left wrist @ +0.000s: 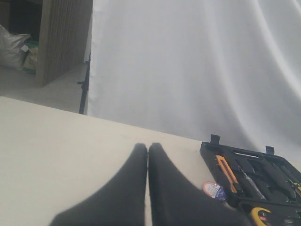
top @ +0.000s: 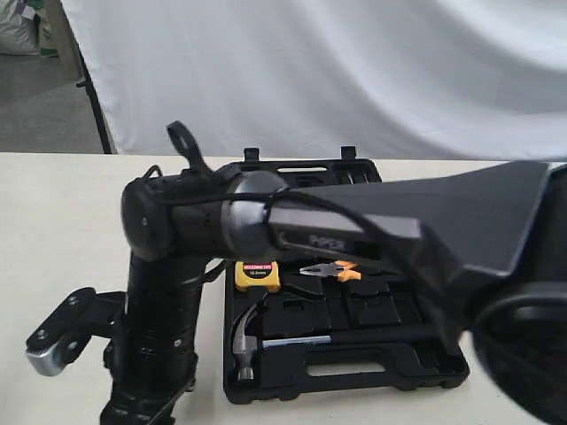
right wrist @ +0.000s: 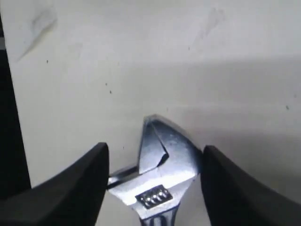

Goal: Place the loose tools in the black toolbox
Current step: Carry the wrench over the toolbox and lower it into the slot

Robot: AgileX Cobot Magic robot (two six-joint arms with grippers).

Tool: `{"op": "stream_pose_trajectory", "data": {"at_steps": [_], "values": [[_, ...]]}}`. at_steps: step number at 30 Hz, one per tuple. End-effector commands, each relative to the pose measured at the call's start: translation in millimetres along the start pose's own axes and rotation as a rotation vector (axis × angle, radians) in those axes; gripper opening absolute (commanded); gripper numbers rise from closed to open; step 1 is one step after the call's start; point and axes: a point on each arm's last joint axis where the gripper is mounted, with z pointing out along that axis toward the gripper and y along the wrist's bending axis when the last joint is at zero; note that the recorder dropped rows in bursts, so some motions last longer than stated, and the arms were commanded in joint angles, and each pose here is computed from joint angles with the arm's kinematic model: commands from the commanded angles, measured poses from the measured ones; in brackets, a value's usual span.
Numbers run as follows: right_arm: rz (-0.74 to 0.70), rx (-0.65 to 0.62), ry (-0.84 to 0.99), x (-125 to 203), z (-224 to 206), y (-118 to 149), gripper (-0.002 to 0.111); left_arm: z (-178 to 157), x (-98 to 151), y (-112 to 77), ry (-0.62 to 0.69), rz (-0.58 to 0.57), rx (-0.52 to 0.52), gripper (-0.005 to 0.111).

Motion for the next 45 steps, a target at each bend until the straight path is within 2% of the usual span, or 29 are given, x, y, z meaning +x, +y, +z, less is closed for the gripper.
{"op": "stream_pose_trajectory", "data": {"at_steps": [1,8,11,16,19,27,31,34,35,37,41,42,43,45], "values": [[0.009,0.056,-0.041,28,-32,2,0.001,0,-2,0.9,-0.020,0.000,-0.021,0.001],[0.087,0.198,-0.160,71,-89,-11,0.001,0,-2,0.9,-0.020,0.000,-0.021,0.001],[0.158,0.248,-0.187,90,-103,-31,0.001,0,-2,0.9,-0.020,0.000,-0.021,0.001],[0.342,0.364,-0.263,123,-118,-82,0.001,0,-2,0.9,-0.020,0.000,-0.021,0.001],[0.459,0.401,-0.305,139,-117,-107,0.001,0,-2,0.9,-0.020,0.000,-0.021,0.001],[0.561,0.456,-0.348,144,-84,-145,0.001,0,-2,0.9,-0.020,0.000,-0.021,0.001],[0.609,0.434,-0.334,145,-70,-151,0.001,0,-2,0.9,-0.020,0.000,-0.021,0.001],[0.719,0.414,-0.358,145,-74,-149,0.002,0,-2,0.9,-0.020,0.000,-0.021,0.001],[0.765,0.411,-0.372,145,-76,-148,0.004,0,-2,0.9,-0.020,0.000,-0.021,0.001],[0.809,0.414,-0.389,143,-81,-145,0.017,0,-2,0.9,-0.020,0.000,-0.021,0.001],[0.870,0.411,-0.394,140,-87,-139,0.060,0,-2,0.9,-0.020,0.000,-0.021,0.001],[0.874,0.398,-0.383,139,-89,-138,0.068,0,-2,0.9,-0.020,0.000,-0.021,0.001],[0.870,0.391,-0.355,140,-89,-136,0.074,0,-2,0.9,-0.020,0.000,-0.021,0.001],[0.876,0.376,-0.317,143,-88,-135,0.076,0,-2,0.9,-0.020,0.000,-0.021,0.001]]}}
